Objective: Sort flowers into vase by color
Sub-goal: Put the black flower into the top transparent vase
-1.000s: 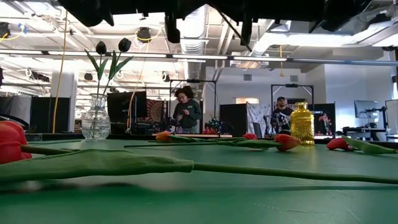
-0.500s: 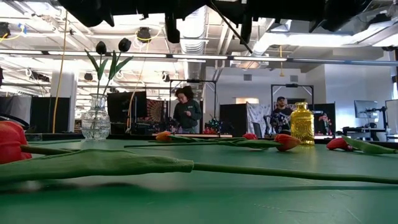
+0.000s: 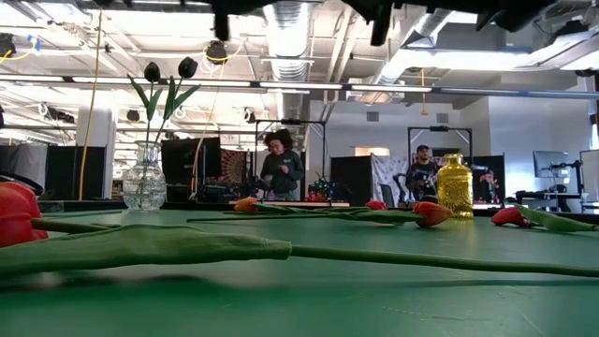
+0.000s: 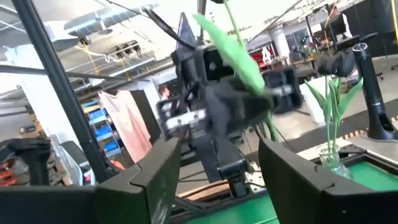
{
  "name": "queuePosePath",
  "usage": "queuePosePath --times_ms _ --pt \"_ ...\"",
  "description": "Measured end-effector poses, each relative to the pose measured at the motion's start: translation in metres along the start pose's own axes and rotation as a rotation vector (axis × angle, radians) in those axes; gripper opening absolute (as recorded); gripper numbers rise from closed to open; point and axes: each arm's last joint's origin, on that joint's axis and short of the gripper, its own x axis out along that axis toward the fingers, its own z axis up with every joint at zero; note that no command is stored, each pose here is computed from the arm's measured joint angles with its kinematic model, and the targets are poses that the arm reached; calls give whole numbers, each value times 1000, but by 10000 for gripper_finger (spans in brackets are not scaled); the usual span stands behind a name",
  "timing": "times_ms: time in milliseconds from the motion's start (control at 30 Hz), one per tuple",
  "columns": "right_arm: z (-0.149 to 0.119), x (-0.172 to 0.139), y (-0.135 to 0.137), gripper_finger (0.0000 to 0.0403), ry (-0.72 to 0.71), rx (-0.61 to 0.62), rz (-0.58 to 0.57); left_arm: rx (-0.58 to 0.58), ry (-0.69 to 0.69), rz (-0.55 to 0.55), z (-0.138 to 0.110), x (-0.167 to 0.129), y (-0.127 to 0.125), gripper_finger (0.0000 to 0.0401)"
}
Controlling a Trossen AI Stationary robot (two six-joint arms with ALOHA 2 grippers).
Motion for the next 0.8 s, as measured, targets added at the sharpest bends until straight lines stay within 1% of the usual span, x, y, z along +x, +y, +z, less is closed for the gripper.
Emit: queuePosePath --times_ms 233,367,500,633,800 --pt "-1 -3 0 244 53 -4 -17 76 50 188 33 -53 21 2" --pt "-3 -3 1 244 69 -3 -2 141 87 326 42 -82 31 2" --pt "-5 -3 3 244 78 -2 3 184 128 472 45 -105 40 2" --pt "-5 -3 3 244 78 -2 2 240 168 598 43 -121 48 2" --pt "-5 -3 3 244 80 -2 1 265 204 686 35 -133 60 2"
